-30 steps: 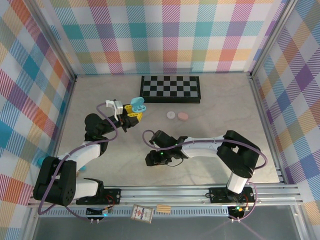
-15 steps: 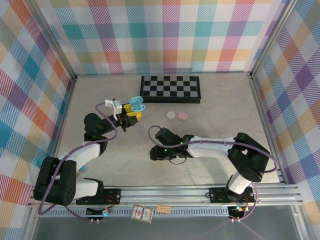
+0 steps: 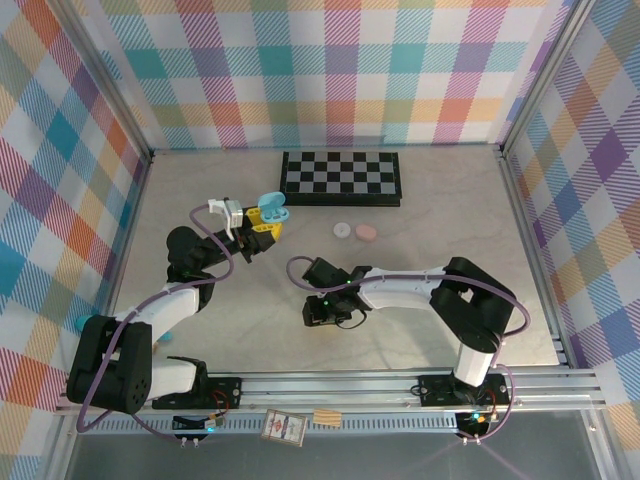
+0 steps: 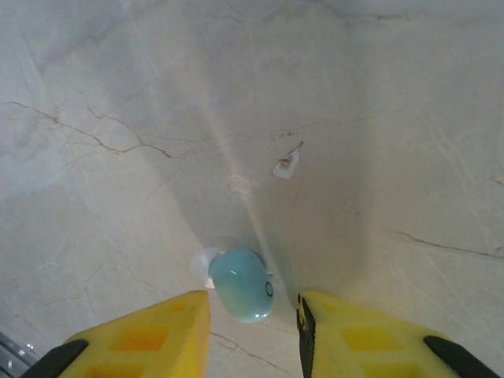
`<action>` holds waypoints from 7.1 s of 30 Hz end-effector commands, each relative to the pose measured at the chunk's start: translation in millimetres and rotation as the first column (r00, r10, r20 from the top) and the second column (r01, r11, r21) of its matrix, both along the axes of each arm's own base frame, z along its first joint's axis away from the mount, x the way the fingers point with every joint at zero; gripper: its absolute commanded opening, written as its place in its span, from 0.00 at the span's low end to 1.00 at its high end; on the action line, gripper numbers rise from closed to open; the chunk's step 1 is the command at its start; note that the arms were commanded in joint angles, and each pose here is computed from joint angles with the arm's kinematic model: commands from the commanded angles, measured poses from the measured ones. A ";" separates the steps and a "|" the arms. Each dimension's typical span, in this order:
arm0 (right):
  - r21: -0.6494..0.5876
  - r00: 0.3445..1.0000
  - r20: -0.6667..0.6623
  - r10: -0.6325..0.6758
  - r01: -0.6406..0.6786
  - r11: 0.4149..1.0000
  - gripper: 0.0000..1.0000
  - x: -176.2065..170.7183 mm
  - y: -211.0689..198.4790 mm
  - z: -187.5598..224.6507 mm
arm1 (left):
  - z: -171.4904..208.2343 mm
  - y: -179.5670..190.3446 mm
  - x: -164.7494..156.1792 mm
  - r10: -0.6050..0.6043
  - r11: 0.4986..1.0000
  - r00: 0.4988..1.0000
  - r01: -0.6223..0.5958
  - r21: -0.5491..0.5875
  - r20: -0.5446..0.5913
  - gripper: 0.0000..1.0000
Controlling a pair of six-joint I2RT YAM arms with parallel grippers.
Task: Insert wireless bluetooth earbuds into charging case
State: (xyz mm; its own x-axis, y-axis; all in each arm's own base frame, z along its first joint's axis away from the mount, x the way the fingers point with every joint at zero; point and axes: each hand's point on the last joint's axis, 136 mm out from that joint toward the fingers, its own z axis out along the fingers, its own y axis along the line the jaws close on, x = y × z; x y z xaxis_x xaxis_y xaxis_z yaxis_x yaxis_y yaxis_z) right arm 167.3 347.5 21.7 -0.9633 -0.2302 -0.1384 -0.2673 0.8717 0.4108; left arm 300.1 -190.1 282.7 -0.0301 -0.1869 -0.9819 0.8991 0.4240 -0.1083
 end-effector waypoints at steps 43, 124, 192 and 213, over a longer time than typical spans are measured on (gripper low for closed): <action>-0.005 0.948 -0.182 -0.261 0.264 0.964 0.36 22.9 2.3 2.4 | 15.1 8.9 7.0 0.048 0.999 0.996 -0.049 0.019 0.069 0.32; -0.183 0.865 -0.122 -0.487 0.462 0.868 0.35 48.0 -110.1 6.1 | 14.4 8.7 1.3 0.046 0.997 0.996 -0.050 0.058 0.074 0.33; 0.643 0.852 0.479 -0.211 -0.177 0.745 0.17 87.4 -11.6 322.2 | 22.5 -100.1 -34.0 -0.150 0.987 0.961 0.131 0.098 0.231 0.33; 0.593 0.867 0.437 -0.240 -0.077 0.802 0.28 92.9 -23.0 295.6 | 25.2 -100.3 -36.3 -0.151 0.987 0.961 0.132 0.095 0.230 0.33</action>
